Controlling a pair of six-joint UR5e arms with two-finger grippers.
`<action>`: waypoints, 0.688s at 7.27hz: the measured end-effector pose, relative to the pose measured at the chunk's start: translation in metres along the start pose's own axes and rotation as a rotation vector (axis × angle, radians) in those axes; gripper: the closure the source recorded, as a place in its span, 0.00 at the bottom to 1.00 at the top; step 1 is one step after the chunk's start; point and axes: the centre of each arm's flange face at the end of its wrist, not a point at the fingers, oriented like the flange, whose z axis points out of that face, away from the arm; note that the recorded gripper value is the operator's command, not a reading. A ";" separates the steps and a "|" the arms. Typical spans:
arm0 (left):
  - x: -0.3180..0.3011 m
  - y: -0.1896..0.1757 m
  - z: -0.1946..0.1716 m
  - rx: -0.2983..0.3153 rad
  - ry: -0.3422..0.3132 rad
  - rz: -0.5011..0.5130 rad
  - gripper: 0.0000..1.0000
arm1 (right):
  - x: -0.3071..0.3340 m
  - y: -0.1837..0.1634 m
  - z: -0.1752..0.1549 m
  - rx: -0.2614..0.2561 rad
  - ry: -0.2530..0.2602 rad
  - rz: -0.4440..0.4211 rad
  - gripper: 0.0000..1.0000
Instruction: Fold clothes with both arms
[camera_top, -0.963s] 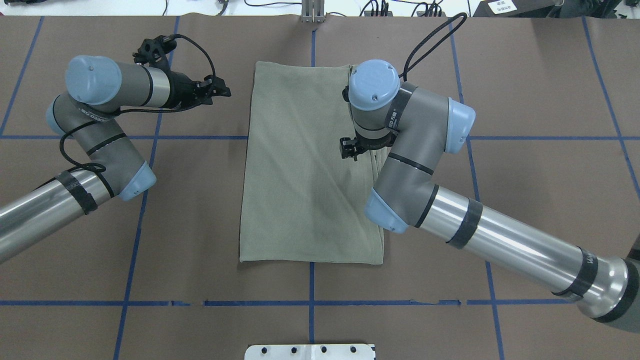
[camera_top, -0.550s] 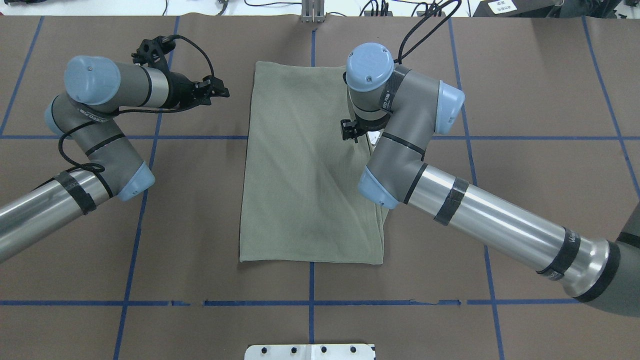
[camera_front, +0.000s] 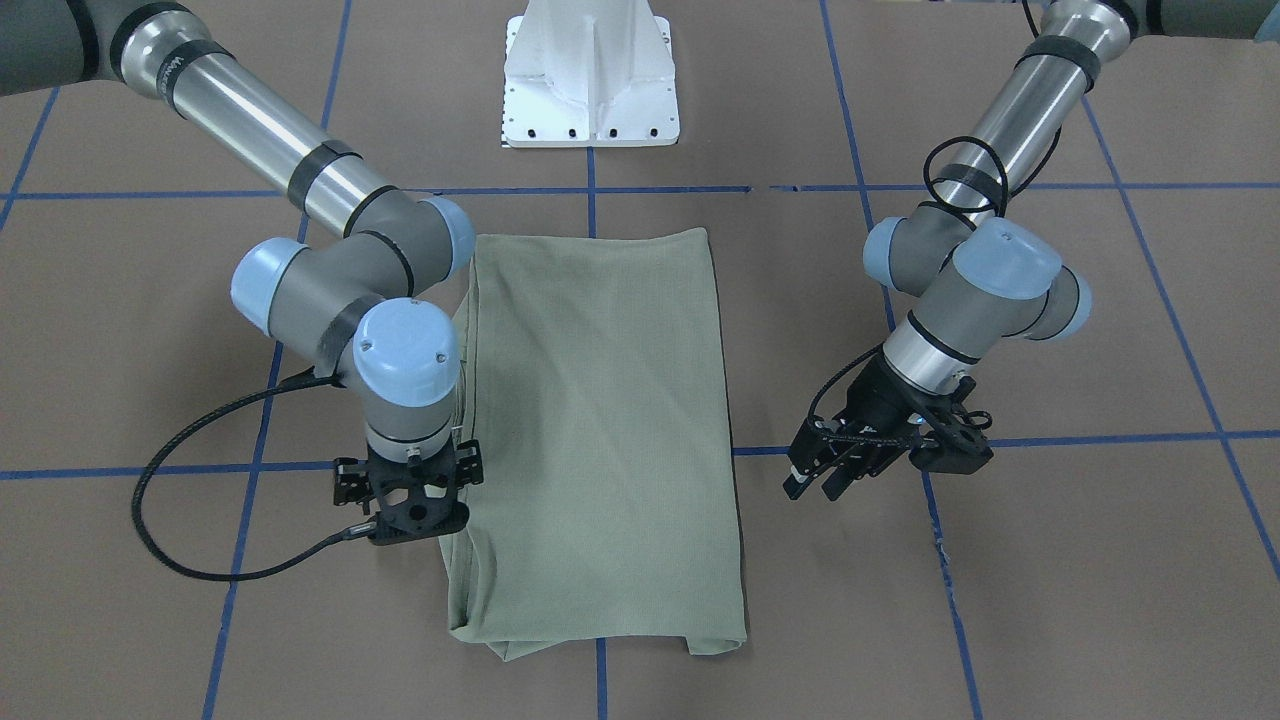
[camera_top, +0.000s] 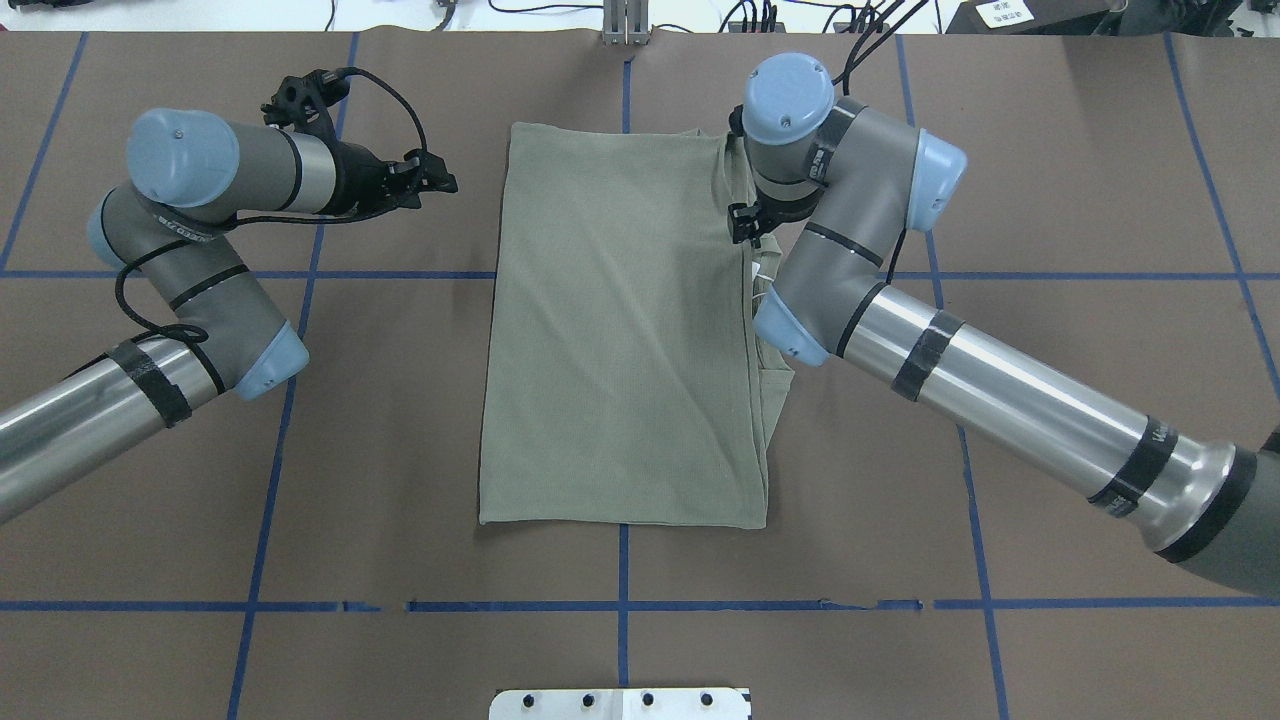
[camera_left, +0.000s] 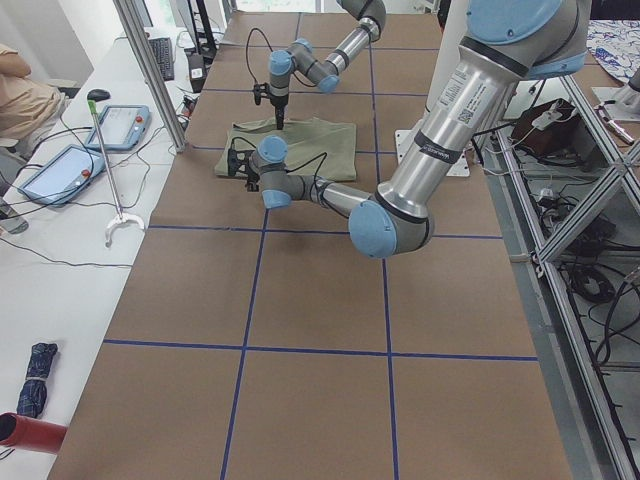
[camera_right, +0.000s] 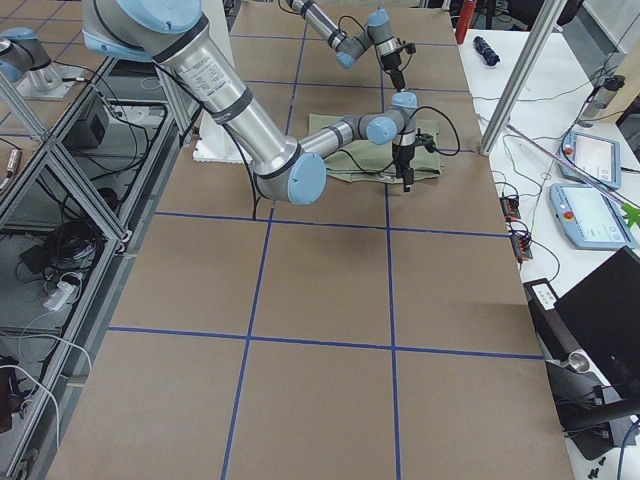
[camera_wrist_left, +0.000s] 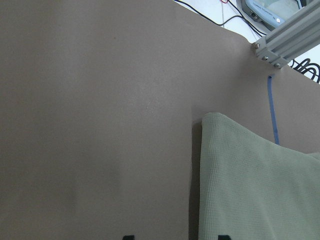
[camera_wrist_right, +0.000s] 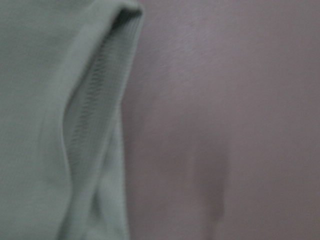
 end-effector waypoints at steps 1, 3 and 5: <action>0.000 0.000 0.000 0.000 0.000 0.000 0.36 | 0.033 -0.011 0.002 0.001 0.018 -0.023 0.00; 0.000 -0.001 -0.001 0.002 0.000 0.000 0.36 | 0.036 -0.021 -0.027 0.030 -0.021 0.001 0.00; 0.004 -0.002 -0.005 -0.011 0.012 0.001 0.36 | 0.006 0.013 -0.048 0.052 -0.098 0.146 0.00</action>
